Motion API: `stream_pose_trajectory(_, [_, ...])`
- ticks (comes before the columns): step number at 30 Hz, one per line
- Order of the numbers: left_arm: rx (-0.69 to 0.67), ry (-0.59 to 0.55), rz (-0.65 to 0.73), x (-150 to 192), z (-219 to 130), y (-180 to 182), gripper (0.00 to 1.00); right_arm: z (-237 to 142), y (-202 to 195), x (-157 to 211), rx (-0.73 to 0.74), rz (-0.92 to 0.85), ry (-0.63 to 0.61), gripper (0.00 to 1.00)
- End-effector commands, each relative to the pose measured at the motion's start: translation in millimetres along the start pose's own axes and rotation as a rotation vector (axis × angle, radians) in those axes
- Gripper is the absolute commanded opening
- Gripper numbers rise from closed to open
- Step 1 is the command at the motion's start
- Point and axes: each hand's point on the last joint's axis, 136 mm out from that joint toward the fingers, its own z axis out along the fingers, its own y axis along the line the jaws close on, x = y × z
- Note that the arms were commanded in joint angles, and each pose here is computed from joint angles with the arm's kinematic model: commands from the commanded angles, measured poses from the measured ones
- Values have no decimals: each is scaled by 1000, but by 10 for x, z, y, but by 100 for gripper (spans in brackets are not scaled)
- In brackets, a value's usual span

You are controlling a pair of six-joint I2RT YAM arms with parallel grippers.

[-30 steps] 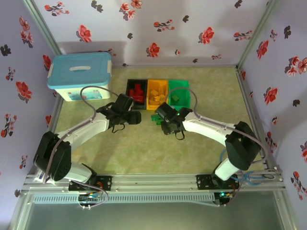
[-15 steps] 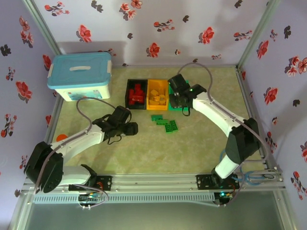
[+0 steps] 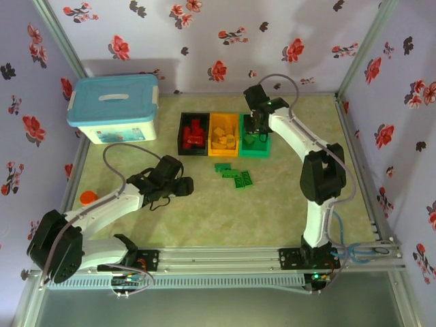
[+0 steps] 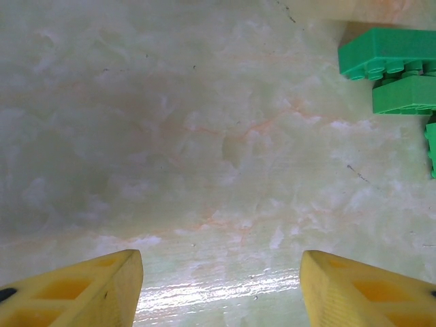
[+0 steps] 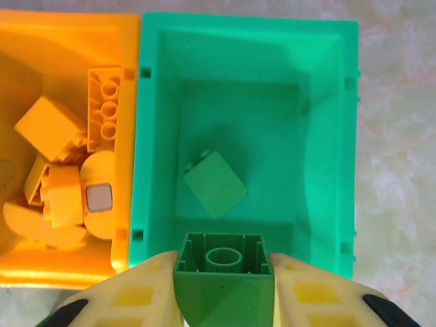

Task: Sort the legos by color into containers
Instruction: Place the lego in the container, then move the lego to the center of the table.

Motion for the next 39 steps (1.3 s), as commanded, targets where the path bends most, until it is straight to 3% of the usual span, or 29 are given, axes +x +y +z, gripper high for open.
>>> stream_pose_trajectory(1, [3, -29, -9, -27, -27, -10, 62, 72, -20, -16, 3, -15, 45, 25])
stream_pose_trajectory(4, [5, -31, -6, -23, -33, -16, 63, 132, -18, -46, 1, -8, 54, 26])
stream_pose_trajectory(6, [7, -34, -4, -29, -36, -25, 62, 130, -14, -62, -1, -2, 54, 34])
stream_pose_trajectory(7, [10, -36, -3, -37, -40, -35, 62, 113, -8, -77, -2, 2, 50, 43])
stream_pose_trajectory(9, [14, -38, 0, -41, -47, -47, 62, 70, -4, -84, -8, 9, 43, 72])
stream_pose_trajectory(10, [14, -38, 3, -41, -45, -49, 62, 35, -2, -91, -11, 11, 36, 76])
stream_pose_trajectory(22, [42, -29, 52, -167, 48, -284, 65, -426, -32, 152, -76, 40, -52, 78])
stream_pose_trajectory(39, [72, 34, 117, -551, 597, -791, 68, -389, -307, 1290, -102, 103, 9, 81])
